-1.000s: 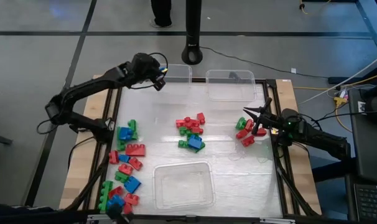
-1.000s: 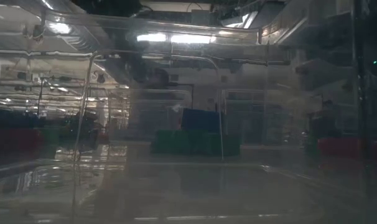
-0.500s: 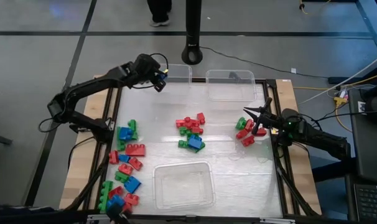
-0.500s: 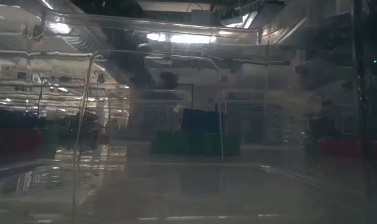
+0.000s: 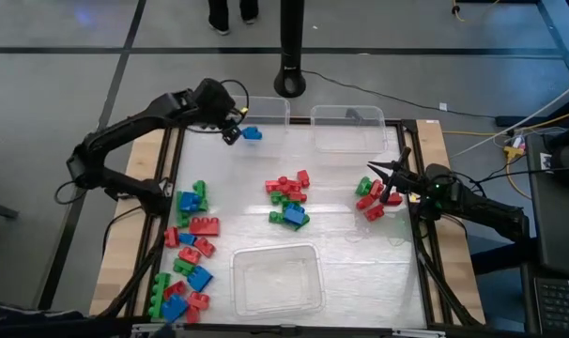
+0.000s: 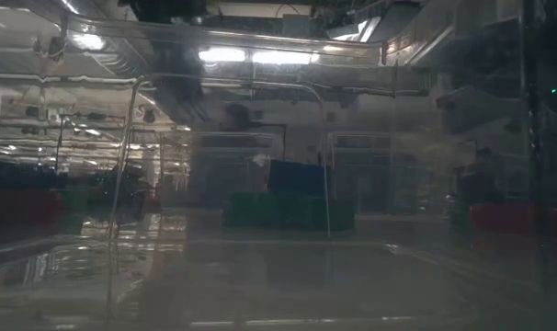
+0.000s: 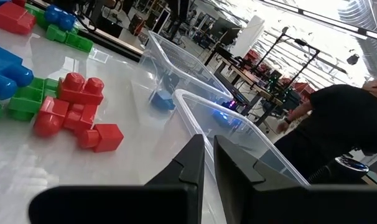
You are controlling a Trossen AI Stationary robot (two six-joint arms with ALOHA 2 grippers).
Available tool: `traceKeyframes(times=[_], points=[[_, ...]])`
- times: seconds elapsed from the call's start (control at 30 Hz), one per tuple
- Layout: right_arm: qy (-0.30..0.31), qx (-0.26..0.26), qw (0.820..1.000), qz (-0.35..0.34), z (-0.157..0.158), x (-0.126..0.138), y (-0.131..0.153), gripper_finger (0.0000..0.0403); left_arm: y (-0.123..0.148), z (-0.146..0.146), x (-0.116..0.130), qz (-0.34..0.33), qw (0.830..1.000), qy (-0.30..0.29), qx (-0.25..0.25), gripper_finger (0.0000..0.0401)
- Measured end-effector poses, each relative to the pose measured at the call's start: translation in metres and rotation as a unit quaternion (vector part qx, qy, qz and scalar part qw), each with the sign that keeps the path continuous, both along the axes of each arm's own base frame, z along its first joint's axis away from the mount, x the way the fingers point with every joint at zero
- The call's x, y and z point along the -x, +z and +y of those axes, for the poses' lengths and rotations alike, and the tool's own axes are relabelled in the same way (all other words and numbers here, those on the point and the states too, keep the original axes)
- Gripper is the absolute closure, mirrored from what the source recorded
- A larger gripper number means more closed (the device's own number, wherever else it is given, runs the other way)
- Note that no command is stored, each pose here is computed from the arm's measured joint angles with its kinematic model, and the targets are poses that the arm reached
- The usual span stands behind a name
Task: Sort blocks
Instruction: Put the blue game piece into the top left transparent bin
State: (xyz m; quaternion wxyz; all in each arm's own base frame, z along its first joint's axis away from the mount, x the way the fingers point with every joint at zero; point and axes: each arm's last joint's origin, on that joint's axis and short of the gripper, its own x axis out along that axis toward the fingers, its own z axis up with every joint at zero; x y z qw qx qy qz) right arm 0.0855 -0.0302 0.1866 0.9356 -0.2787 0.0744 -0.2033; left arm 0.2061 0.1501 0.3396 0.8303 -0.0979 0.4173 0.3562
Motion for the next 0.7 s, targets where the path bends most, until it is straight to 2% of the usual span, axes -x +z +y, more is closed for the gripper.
traceKeyframes(times=[0.17, 0.37, 0.57, 0.7], points=[[0.0, 0.001, 1.0, 0.001, 0.0, 0.0, 0.0, 0.0363, 0.009, -0.047, 0.015, 0.011, 0.998, -0.005, 0.063, 0.0197], [0.0, 0.001, 1.0, 0.001, 0.0, 0.0, 0.0, 0.0363, -0.001, -0.095, 0.031, 0.036, 0.987, 0.036, 0.153, 0.0197], [0.0, 0.001, 1.0, 0.001, 0.0, 0.0, 0.0, 0.0363, -0.02, -0.122, 0.027, 0.052, 0.976, 0.011, 0.209, 0.0197], [0.001, 0.001, 1.0, 0.002, 0.0, 0.0, 0.0, 0.0363, -0.034, -0.128, 0.025, 0.069, 0.967, 0.031, 0.242, 0.019]])
